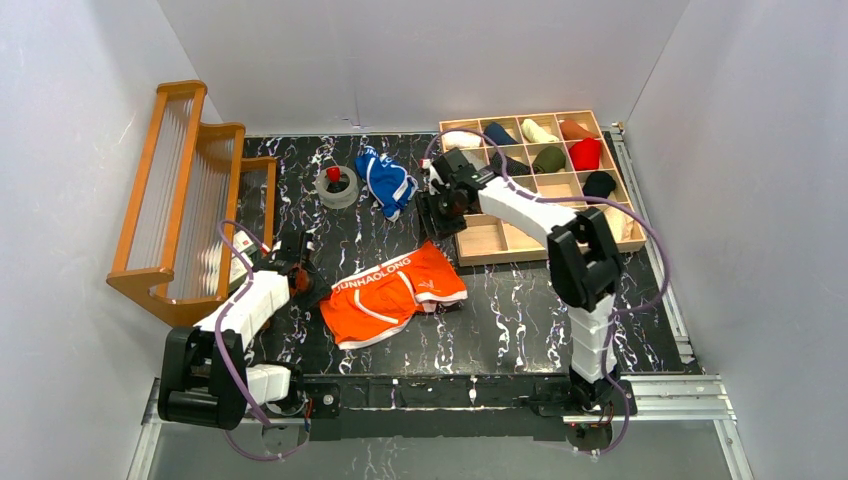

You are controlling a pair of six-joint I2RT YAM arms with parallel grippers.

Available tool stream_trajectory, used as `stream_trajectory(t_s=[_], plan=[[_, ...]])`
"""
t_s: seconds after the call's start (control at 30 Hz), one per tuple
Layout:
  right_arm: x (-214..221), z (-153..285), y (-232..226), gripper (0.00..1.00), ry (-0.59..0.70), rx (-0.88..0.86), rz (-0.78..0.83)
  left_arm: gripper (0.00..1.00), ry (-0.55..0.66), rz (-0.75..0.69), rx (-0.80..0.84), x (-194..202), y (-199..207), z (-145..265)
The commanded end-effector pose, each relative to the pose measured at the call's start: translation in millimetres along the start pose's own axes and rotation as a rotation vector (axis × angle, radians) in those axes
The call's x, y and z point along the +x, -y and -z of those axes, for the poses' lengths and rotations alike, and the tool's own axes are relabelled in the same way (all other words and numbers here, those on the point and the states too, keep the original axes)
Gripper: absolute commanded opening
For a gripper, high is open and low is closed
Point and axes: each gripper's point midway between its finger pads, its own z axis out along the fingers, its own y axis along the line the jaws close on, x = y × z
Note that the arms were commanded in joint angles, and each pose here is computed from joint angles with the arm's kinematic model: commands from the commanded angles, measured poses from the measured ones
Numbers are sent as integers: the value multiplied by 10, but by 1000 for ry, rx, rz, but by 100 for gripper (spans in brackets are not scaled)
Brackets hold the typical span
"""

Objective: Roll the underwear
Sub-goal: Flatten out the underwear at the center of the board.

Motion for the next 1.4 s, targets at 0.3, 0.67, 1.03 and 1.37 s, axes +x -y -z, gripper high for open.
stream_trajectory(t_s=[0.3, 0.67, 1.03, 1.37], plan=[[-44, -452, 103, 55, -102, -15, 91, 28, 16, -15, 7, -23, -25, 31], [-122, -419, 52, 11, -67, -28, 81, 32, 43, -16, 7, -83, -18, 57], [-204, -301, -42, 1, -35, -55, 96, 45, 53, -51, -88, -180, -120, 12], [-488, 128, -274, 1, 106, -96, 122, 0, 124, -92, 76, -372, 193, 245]])
